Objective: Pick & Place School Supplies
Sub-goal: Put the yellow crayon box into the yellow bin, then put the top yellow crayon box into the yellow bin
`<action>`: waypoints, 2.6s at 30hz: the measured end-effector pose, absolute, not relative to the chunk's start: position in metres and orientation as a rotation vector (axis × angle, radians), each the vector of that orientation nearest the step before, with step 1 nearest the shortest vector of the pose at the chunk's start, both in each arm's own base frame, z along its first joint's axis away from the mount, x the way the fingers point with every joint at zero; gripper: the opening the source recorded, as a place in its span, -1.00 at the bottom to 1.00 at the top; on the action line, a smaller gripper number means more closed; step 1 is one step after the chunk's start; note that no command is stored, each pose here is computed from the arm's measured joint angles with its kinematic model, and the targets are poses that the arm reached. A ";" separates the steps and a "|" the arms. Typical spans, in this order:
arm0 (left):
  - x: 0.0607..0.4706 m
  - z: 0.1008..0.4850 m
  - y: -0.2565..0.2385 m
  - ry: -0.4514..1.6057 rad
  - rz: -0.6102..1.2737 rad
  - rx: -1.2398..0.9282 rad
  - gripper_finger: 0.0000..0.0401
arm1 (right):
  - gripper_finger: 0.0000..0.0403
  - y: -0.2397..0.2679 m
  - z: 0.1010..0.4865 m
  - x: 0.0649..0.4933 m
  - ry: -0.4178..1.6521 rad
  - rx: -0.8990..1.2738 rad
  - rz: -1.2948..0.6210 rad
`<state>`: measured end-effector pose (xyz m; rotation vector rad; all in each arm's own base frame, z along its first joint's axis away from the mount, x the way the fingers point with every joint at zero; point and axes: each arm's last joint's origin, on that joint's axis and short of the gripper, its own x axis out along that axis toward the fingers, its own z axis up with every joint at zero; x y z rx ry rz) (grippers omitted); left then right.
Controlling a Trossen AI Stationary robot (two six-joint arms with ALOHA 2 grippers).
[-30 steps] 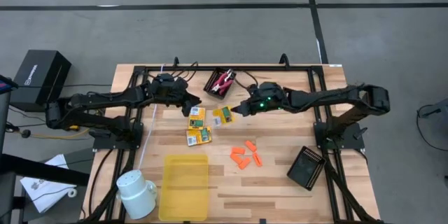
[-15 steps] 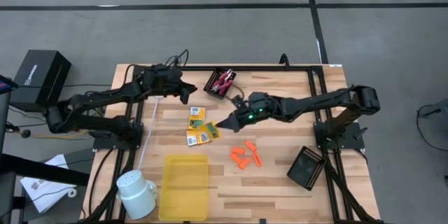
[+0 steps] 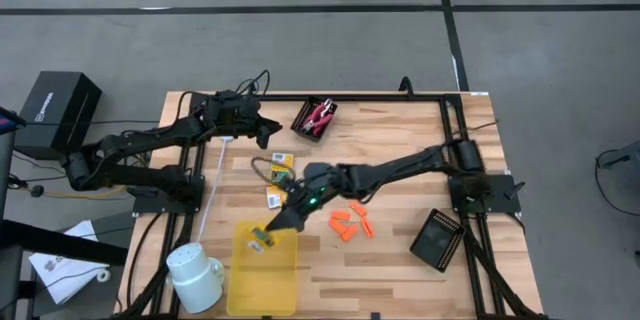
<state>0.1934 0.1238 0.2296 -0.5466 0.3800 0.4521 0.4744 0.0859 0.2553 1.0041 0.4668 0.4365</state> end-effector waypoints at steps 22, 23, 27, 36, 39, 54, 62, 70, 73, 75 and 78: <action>0.194 0.230 0.123 0.378 0.428 -0.559 -0.51 | -0.83 0.111 0.230 0.488 0.584 0.912 0.605; 0.194 0.230 0.123 0.376 0.429 -0.563 -0.51 | -0.76 0.109 0.230 0.488 0.581 0.913 0.602; 0.195 0.230 0.122 0.374 0.426 -0.565 -0.51 | -0.47 0.105 0.230 0.489 0.575 0.914 0.597; 0.200 0.230 0.114 0.389 0.381 -0.541 -0.51 | -0.07 0.074 0.247 0.495 0.441 0.920 0.619; 0.203 0.230 0.107 0.408 0.336 -0.471 -0.51 | -0.09 0.054 0.255 0.494 0.410 0.913 0.608; 0.208 0.217 0.078 0.605 0.217 -0.317 -0.51 | -0.28 0.007 0.377 0.435 0.164 0.711 0.697; 0.208 0.212 0.072 0.660 0.178 -0.269 -0.51 | -0.28 0.002 0.427 0.392 0.080 0.634 0.723; 0.211 0.190 0.035 0.918 0.123 -0.014 -0.51 | -0.28 -0.014 0.451 0.369 0.009 0.589 0.663; 0.217 0.186 0.021 0.944 0.092 0.059 -0.51 | -0.28 -0.019 0.449 0.368 0.025 0.596 0.645; 0.222 0.183 0.014 0.968 0.069 0.087 -0.51 | -0.28 -0.019 0.448 0.368 0.032 0.597 0.645; 0.228 0.174 0.003 1.018 0.049 0.138 -0.51 | -0.28 -0.019 0.448 0.369 0.033 0.591 0.646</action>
